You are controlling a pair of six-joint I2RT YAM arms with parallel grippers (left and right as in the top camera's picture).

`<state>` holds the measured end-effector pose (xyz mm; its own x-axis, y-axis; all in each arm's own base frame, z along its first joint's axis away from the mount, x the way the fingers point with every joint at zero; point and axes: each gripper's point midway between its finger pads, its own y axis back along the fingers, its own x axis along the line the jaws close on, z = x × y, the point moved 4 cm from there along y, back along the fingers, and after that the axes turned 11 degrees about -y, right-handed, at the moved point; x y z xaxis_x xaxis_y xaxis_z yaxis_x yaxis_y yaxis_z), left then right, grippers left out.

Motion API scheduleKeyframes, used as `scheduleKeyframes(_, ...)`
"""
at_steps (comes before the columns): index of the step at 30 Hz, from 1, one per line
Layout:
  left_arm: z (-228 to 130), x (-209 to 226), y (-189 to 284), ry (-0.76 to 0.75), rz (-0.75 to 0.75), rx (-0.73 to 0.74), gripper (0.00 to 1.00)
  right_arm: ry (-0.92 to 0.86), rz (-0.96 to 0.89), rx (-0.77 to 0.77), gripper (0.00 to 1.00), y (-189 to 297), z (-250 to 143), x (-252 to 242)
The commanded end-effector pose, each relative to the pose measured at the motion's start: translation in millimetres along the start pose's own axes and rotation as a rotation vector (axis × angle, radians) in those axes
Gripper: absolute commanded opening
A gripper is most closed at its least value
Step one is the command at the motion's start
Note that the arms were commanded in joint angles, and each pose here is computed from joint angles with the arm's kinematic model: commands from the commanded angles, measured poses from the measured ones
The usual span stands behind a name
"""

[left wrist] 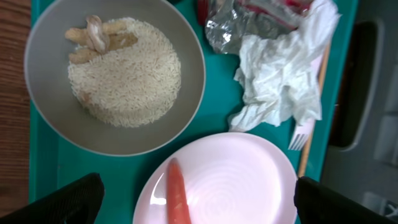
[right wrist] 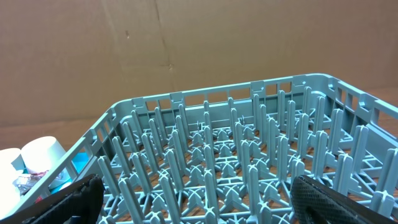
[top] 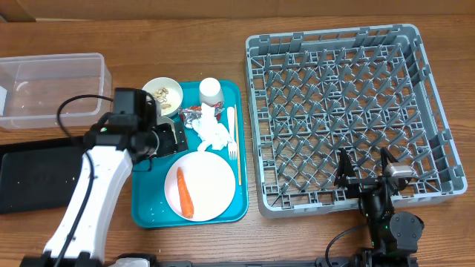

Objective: Sort waste into correct bins and load items into the dishwasher rack
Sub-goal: 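Move the left gripper to the lower white bowl of rice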

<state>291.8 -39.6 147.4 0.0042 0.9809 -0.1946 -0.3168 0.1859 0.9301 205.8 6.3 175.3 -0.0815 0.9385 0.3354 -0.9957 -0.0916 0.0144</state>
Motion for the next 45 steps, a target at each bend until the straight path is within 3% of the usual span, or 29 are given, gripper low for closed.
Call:
scheduleKeyframes(1, 9, -4, -12, -0.037, 0.056, 0.002, 1.0, 0.004, -0.009, -0.009, 1.0, 0, -1, -2)
scheduleKeyframes(6, 16, -15, -30, -0.125, 0.191, -0.024, 1.0, 0.004, -0.009, -0.008, 1.0, 0, -1, -2)
scheduleKeyframes(10, 15, -2, -37, -0.085, 0.368, -0.031, 1.0, 0.004, -0.009, -0.008, 1.0, 0, -1, -2)
scheduleKeyframes(18, 7, 8, -75, -0.083, 0.402, 0.07, 1.0, 0.004, -0.009, -0.009, 1.0, 0, -1, -2)
scheduleKeyframes(26, 15, 9, -89, -0.102, 0.39, 0.051, 1.0, 0.004, -0.009, -0.009, 1.0, 0, -1, -2)
scheduleKeyframes(28, 17, 8, -90, -0.112, 0.388, 0.044, 0.83, 0.004, -0.009, -0.008, 1.0, 0, -1, -2)
scheduleKeyframes(32, 18, 8, -90, -0.111, 0.387, 0.04, 0.59, 0.004, -0.009, -0.008, 1.0, 0, -1, -2)
scheduleKeyframes(38, 19, 6, -90, -0.105, 0.377, 0.033, 0.34, 0.004, -0.009, -0.008, 1.0, 0, -1, -2)
scheduleKeyframes(45, 21, -3, -94, -0.1, 0.305, 0.023, 0.34, 0.004, -0.009, -0.009, 1.0, 0, -1, -2)
